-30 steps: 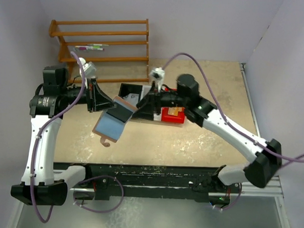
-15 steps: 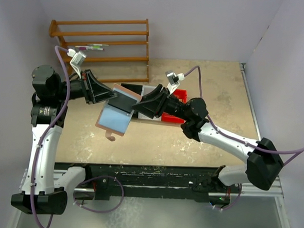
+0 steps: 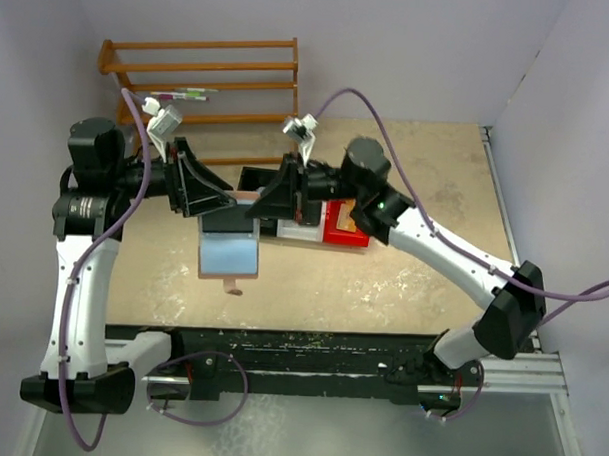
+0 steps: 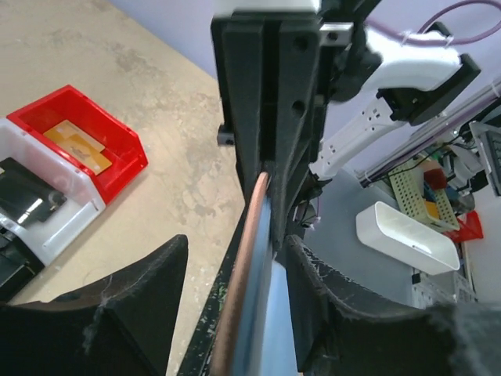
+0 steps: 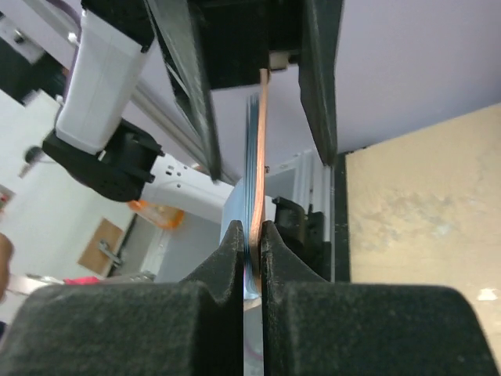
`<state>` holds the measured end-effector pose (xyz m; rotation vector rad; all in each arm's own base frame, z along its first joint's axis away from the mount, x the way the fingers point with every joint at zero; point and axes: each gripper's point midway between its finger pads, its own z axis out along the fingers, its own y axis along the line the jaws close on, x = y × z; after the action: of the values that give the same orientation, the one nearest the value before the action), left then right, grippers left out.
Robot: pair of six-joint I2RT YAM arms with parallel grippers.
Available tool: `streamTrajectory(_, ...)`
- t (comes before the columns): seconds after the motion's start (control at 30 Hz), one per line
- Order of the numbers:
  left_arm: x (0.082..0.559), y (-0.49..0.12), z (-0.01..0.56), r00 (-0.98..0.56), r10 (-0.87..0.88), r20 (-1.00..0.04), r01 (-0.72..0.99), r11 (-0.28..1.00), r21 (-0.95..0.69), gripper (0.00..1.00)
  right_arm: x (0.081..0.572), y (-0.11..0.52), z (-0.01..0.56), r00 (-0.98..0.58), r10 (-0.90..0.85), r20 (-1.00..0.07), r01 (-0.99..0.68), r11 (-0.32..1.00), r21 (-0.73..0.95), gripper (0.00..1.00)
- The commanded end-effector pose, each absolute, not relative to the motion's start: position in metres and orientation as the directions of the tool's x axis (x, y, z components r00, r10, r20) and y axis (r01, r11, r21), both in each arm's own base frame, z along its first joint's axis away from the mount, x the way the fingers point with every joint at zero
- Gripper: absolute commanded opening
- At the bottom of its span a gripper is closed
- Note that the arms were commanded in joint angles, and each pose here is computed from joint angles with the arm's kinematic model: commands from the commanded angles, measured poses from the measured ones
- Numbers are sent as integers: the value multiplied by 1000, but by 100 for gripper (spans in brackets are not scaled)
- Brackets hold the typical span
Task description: Take the credit cards out of the card holder
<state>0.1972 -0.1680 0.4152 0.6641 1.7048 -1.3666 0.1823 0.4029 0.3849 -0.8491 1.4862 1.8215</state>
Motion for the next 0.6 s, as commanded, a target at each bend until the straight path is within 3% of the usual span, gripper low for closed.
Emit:
streamTrajectory(0.0, 192, -164, 388, -492, 26, -870, 844, 258, -470, 54, 172, 390, 357, -491, -247, -835, -842, -113, 528, 0)
streamTrajectory(0.37, 185, -163, 362, -492, 88, -866, 853, 250, -459, 45, 192, 397, 362, -418, -358, -835, -881, -65, 469, 0)
streamTrajectory(0.57, 184, -163, 343, -510, 132, -850, 846, 257, -468, 48, 195, 403, 371, -389, -375, -841, -887, -94, 452, 0)
